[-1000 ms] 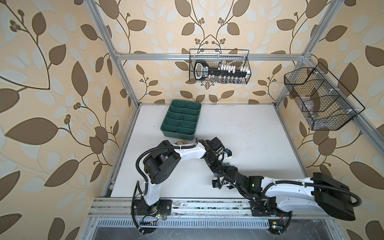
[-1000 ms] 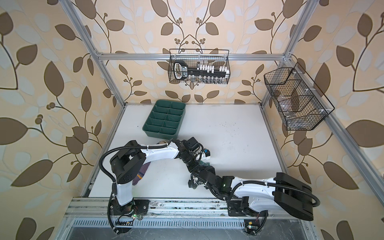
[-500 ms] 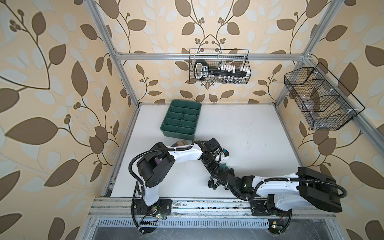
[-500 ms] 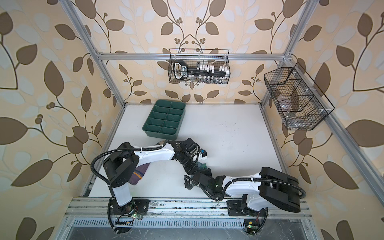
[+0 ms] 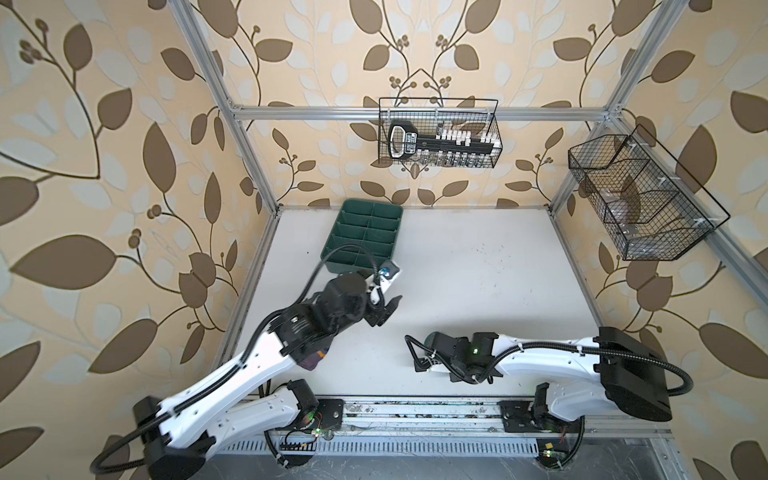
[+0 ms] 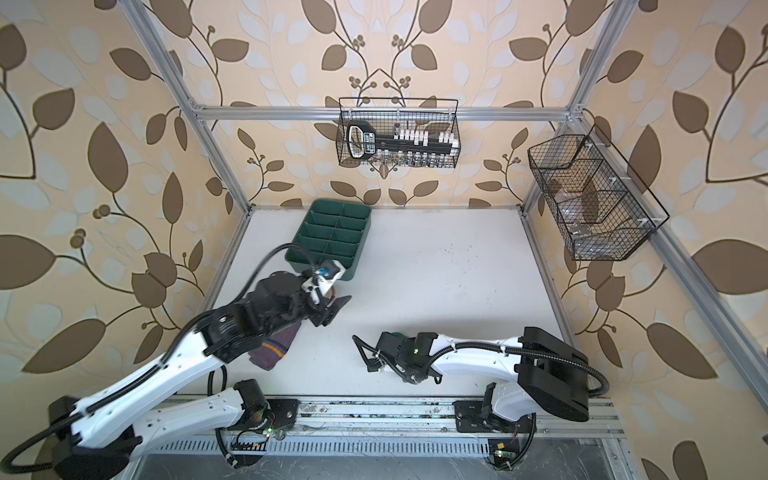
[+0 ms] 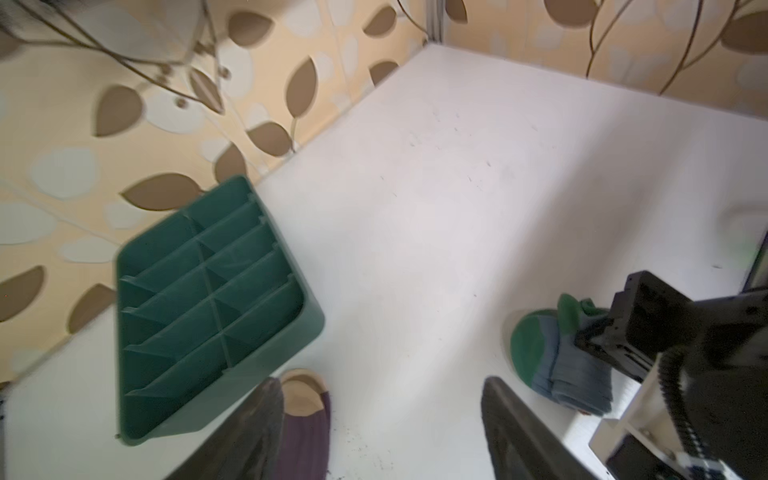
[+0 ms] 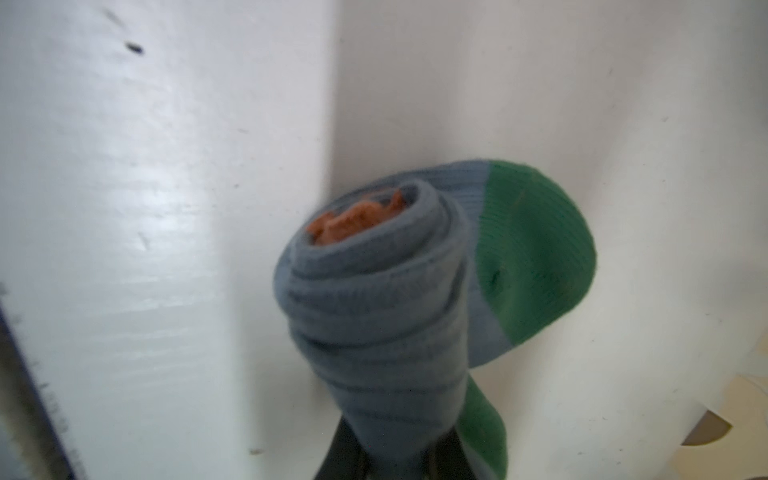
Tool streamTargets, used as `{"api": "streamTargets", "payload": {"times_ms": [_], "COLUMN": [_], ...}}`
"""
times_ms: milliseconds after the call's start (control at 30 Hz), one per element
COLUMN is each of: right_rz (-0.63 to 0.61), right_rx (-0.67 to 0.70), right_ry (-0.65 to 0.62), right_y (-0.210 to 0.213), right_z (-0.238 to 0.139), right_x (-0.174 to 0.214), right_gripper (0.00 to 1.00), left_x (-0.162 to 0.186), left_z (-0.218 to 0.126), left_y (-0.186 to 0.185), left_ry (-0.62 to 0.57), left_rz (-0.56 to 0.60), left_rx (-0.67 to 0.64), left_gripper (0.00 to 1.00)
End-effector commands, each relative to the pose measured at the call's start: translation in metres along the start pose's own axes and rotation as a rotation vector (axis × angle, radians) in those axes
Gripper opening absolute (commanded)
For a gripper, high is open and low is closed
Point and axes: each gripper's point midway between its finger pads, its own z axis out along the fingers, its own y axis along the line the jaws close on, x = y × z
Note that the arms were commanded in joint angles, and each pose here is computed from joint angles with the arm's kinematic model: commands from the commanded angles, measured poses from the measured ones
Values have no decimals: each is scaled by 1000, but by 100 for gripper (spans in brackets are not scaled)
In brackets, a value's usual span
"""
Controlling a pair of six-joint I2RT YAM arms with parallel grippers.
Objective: Roll the socks
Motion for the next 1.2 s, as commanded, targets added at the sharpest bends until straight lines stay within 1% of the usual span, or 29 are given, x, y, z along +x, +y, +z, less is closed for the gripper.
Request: {"api": "streamTargets", "payload": {"times_ms": [0, 33, 67, 100, 167, 233, 300, 367, 400, 433, 500, 533, 700, 767, 800, 933, 1100, 1167], "right_rz": [25, 44, 54, 71, 102, 128, 136, 142, 145, 142, 129, 123, 128, 134, 136, 145, 156, 159], "right_rx": [-341, -397, -436, -494, -549, -593, -619, -634, -638, -644, -635, -637, -665, -680, -684, -700, -724, -730], "right_ry": [79, 77, 84, 102, 133, 172, 177, 170, 165, 171, 139, 136, 92, 79, 73, 56, 61, 50], "right_y": [49, 51, 53, 55, 51, 45, 37, 29, 26, 25, 14, 13, 1, 0, -2, -2, 4, 6], "right_z": [-4, -6, -7, -6, -1, 7, 14, 20, 23, 25, 28, 29, 40, 43, 45, 49, 52, 52], "right_x": [8, 2, -1, -5, -10, -14, -20, -27, -30, -29, -39, -39, -41, -41, -42, -42, -38, -39], "right_gripper": [0, 1, 2, 2, 2, 3, 4, 4, 5, 5, 5, 6, 8, 8, 8, 8, 8, 8], "left_x": [18, 21, 23, 26, 38, 51, 64, 76, 82, 87, 98, 101, 122, 127, 132, 155, 159, 162], "left_z": [-30, -42, -48, -50, -47, -37, -25, -13, -3, 4, 19, 26, 54, 65, 73, 96, 118, 122], "left_y": [-32, -52, -64, -71, -82, -90, -100, -113, -117, -122, -129, -132, -161, -168, -173, -197, -199, -199], "left_ry": [54, 54, 67, 99, 189, 273, 328, 362, 376, 383, 393, 390, 370, 384, 401, 452, 407, 395], "left_rz": [169, 202, 210, 205, 224, 291, 401, 506, 551, 585, 651, 665, 710, 684, 667, 617, 586, 579], "left_rx": [205, 337, 414, 465, 528, 527, 494, 472, 442, 420, 362, 333, 214, 148, 138, 157, 68, 55], "left_gripper": [84, 89, 91, 89, 85, 83, 83, 81, 80, 79, 76, 76, 73, 72, 69, 67, 67, 68]}}
